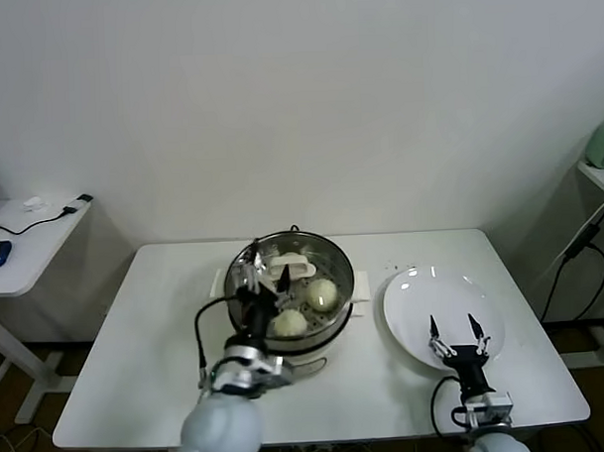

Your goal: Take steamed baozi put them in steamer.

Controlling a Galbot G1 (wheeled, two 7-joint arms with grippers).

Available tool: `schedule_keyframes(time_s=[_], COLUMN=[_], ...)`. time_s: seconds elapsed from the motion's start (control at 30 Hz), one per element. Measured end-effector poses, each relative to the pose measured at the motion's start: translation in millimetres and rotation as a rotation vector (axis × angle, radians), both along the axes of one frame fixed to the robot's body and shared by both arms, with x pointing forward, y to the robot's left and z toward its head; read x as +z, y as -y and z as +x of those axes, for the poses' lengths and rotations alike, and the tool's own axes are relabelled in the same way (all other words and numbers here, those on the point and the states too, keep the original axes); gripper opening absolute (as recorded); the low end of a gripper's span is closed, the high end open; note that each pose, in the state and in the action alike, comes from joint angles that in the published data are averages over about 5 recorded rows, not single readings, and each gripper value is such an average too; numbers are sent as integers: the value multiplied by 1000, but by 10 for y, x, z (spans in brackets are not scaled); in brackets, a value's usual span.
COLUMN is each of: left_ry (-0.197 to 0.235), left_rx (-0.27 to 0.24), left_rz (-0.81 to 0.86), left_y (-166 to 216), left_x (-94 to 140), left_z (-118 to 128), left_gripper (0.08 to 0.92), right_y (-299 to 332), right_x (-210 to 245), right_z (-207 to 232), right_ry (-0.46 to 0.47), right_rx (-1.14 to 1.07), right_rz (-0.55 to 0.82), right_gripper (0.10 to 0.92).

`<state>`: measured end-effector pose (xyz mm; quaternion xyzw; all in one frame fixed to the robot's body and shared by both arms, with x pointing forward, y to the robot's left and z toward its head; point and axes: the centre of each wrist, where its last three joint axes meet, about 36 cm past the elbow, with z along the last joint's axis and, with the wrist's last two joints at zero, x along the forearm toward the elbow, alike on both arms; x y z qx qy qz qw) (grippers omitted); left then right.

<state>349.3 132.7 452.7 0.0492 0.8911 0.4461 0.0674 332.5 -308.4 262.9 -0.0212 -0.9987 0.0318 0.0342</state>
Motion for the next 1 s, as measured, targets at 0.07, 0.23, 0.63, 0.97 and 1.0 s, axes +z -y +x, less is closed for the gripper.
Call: schedule_keyframes(time_s=[0.07, 0.23, 0.63, 0.97, 1.0], left_ry=[-7, -52, -220, -275, -279], left_rx=[3, 51, 101, 139, 142], left_rz=[-104, -327, -731, -854, -861], left_y=[-231, -875, -1739, -1878, -1885], left_x=[-12, -106, -768, -1160, -1183], left_z=[-3, -49, -224, -389, -401], left_gripper=[823, 823, 823, 823, 823], right_y=[-18, -35, 7, 21, 21], right_x=[1, 0, -23, -13, -13], right_z=[-10, -11, -1, 0, 0], right_ry=[9, 31, 50, 52, 52], right_rx=[6, 15, 13, 14, 14], right_rz=[2, 7, 19, 23, 24], right_gripper=[823, 823, 823, 823, 823])
